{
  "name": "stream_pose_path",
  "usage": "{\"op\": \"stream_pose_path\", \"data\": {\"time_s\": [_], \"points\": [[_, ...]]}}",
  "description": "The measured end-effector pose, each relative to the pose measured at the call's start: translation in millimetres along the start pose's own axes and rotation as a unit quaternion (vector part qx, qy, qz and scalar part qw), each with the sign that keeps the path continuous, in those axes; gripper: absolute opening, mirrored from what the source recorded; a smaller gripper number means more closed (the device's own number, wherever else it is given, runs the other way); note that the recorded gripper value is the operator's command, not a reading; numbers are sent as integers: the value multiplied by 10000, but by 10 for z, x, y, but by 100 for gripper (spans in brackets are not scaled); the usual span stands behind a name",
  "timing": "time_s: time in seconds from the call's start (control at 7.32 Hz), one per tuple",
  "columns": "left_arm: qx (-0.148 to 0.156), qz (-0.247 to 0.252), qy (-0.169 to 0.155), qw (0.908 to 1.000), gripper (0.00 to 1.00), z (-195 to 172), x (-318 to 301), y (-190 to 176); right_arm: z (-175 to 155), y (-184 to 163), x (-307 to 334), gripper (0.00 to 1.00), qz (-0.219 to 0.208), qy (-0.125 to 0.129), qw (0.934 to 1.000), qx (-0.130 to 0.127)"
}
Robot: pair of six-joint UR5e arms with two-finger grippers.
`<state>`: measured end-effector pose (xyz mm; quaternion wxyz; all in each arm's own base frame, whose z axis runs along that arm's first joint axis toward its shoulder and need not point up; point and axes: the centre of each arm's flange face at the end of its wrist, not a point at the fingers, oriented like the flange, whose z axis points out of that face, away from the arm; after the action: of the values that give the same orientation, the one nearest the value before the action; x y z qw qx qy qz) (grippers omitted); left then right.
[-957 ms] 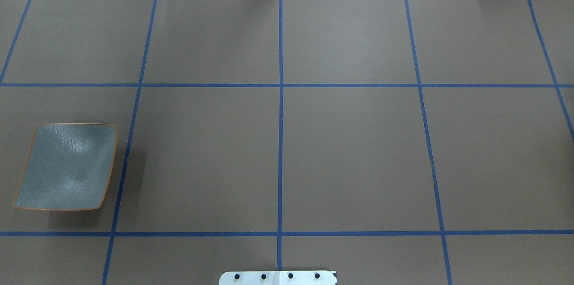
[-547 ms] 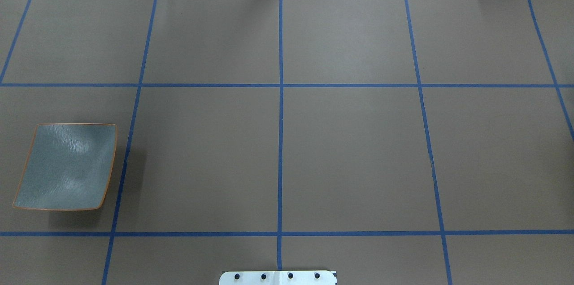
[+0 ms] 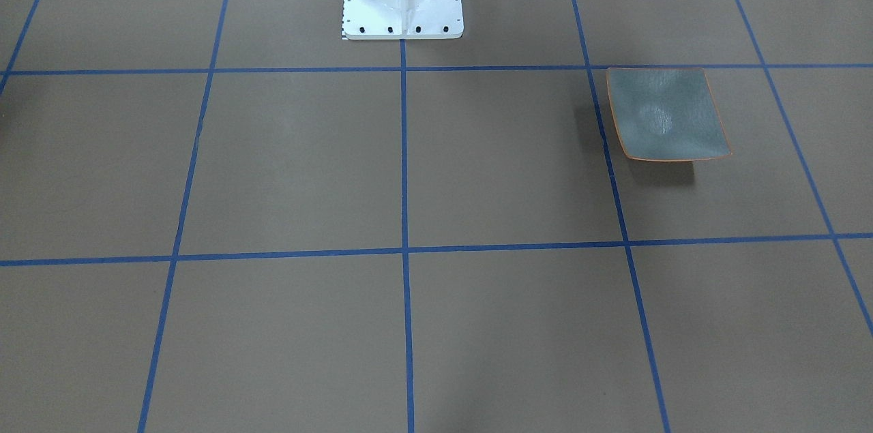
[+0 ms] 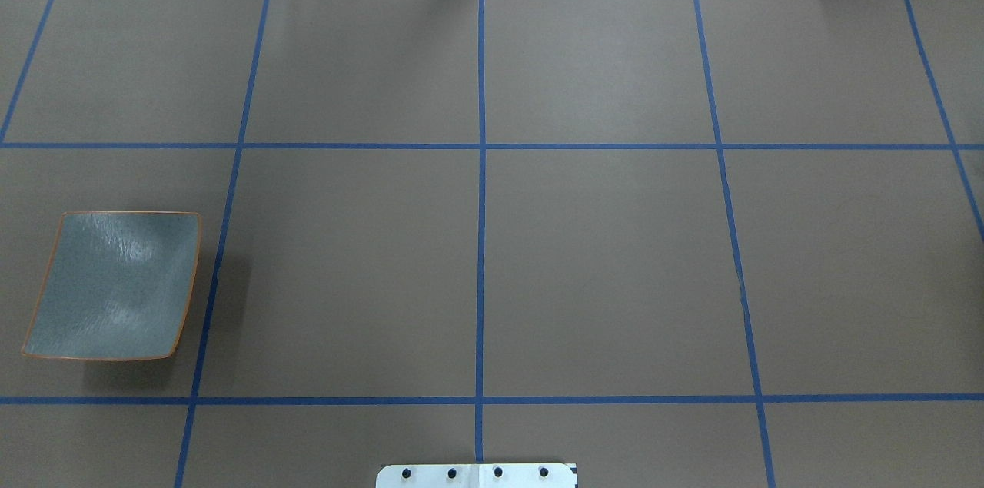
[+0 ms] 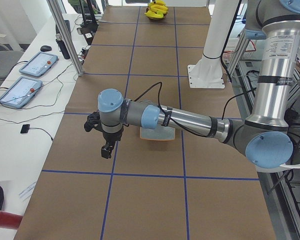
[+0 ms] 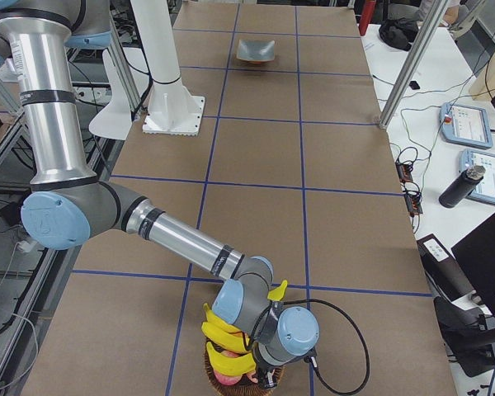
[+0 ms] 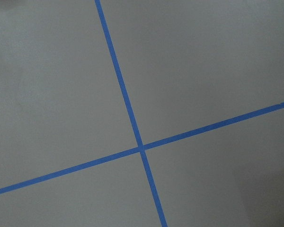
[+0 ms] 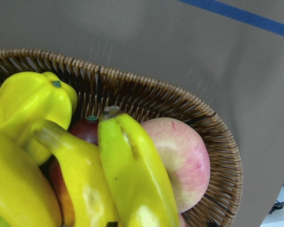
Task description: Transfer all bananas from basket to plate
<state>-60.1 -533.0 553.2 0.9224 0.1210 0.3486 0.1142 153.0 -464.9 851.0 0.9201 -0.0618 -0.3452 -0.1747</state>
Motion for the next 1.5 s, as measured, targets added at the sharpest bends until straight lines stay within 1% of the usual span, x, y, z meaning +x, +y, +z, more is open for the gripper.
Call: {"op": "stream_pose_path", "data": {"time_s": [1.09,1.5], "points": [[-6,-9,1,10000,100,4,-1,0,79,70,15,68,65,-60,10000,-40],[-6,-7,1,10000,100,5,-1,0,143,127,22,63,106,-107,9999,-67]]}}
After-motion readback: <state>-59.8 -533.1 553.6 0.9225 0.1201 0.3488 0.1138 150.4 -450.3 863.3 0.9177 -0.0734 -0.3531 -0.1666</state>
